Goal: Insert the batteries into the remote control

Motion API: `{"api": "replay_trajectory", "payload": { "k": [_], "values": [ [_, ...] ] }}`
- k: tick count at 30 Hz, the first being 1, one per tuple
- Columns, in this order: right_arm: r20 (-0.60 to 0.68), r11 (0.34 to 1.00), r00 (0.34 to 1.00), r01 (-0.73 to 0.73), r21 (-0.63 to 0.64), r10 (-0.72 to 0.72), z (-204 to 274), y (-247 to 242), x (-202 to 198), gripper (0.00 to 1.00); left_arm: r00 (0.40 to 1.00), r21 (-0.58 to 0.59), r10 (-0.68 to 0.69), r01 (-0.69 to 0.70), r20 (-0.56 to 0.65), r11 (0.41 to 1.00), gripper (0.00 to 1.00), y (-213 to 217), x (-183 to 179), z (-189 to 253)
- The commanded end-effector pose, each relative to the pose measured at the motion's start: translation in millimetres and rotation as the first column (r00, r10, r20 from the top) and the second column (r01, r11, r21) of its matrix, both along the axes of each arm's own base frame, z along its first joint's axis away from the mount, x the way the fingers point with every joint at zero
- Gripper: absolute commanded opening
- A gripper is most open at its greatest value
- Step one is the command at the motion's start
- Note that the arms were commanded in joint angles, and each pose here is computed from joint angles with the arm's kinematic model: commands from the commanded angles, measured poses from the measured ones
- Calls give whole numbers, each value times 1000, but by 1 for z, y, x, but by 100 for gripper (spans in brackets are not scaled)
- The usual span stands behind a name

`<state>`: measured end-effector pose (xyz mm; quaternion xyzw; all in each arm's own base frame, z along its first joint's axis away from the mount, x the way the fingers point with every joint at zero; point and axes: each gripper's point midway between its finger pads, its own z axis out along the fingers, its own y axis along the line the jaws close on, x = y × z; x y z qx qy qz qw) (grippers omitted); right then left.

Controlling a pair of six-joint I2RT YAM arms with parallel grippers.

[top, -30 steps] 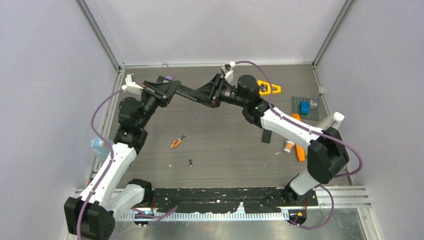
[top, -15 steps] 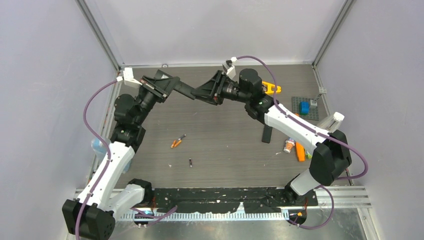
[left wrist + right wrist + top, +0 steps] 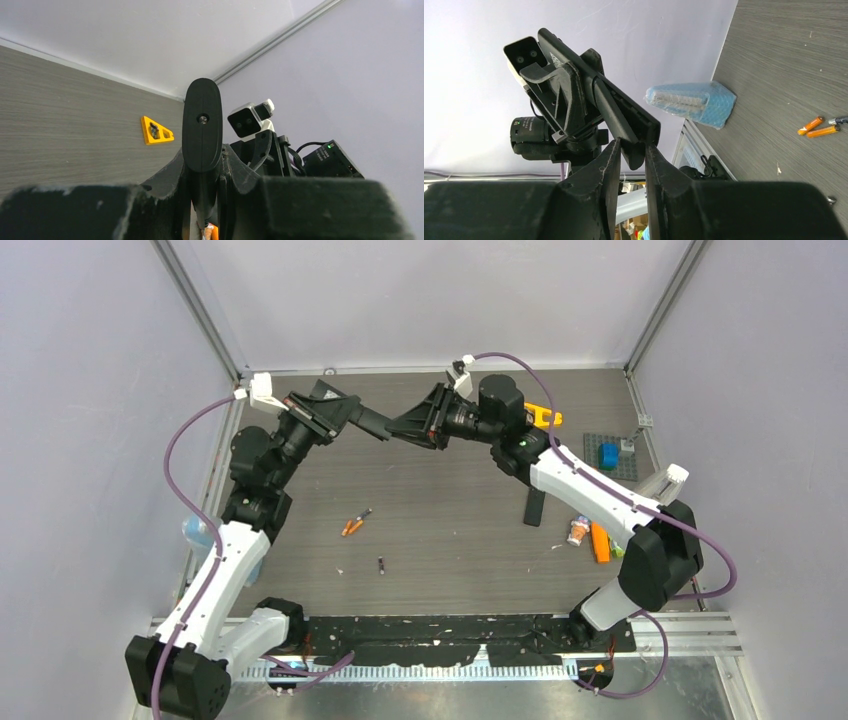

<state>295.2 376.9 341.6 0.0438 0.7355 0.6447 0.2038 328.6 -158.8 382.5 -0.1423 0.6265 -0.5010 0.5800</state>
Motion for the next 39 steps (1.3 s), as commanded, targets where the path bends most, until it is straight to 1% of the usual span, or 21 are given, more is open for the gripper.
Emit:
{"api": "replay_trajectory", "payload": {
  "k": [1, 3, 5, 6, 7, 9, 14, 19, 22, 25, 28, 30, 33, 34, 35, 36, 39],
  "values": [
    [19, 998, 1000, -9, 55, 8, 31, -3, -2, 26, 990, 33, 14, -19, 140, 999, 0, 3, -4, 34],
    [16, 997, 1000, -11, 78, 10, 31, -2, -2, 22, 990, 38, 15, -20, 137, 999, 0, 3, -2, 31],
    [26, 992, 1000, -14, 124, 11, 37, -1, 0, 16, 991, 46, 12, -18, 134, 999, 0, 2, -1, 28],
    [43, 987, 999, -16, 159, 10, 44, -1, 1, 14, 992, 54, 10, -17, 126, 998, 0, 0, 0, 24],
    [45, 986, 999, -11, 169, 4, 43, -1, 3, 10, 993, 59, 9, -16, 121, 998, 0, 0, 1, 22],
    [74, 979, 997, -10, 203, -5, 49, 0, 6, 6, 995, 73, 8, -16, 104, 997, 0, -1, 4, 13],
    [129, 969, 991, 9, 247, -42, 62, 0, 15, 5, 997, 104, 25, -32, 68, 994, 0, 1, 7, -9],
    [158, 962, 984, 37, 269, -82, 70, -10, 20, 5, 997, 172, 60, -66, 40, 983, 0, 7, 10, -28],
    [160, 963, 981, 62, 264, -107, 69, -18, 25, 5, 996, 213, 89, -91, 23, 973, 0, 13, 11, -42],
    [141, 966, 980, 101, 238, -137, 53, -31, 30, 5, 994, 268, 105, -107, 22, 958, 0, 18, 11, -55],
    [99, 971, 978, 164, 176, -183, 21, -48, 39, 5, 994, 318, 109, -112, 26, 941, 0, 23, 9, -65],
    [80, 973, 974, 205, 104, -214, -3, -58, 45, 5, 995, 347, 89, -96, 36, 933, 0, 24, 6, -71],
    [70, 968, 971, 235, -87, -230, -59, -69, 51, 5, 995, 383, -15, -25, 100, 923, 0, 16, -5, -67],
    [96, 962, 971, 230, -144, -218, -76, -71, 53, 5, 992, 399, -48, -4, 121, 917, 0, 13, -9, -64],
    [74, 952, 973, 230, -205, -219, -94, -74, 52, 5, 989, 413, -71, 10, 132, 911, 0, 11, -13, -63],
    [103, 939, 974, 220, -264, -200, -112, -77, 53, 5, 987, 422, -81, 16, 138, 907, 0, 11, -16, -62],
    [103, 883, 984, 175, -436, -144, -162, -87, 51, 5, 980, 441, -113, 30, 163, 897, 0, 9, -24, -60]
  ]
}}
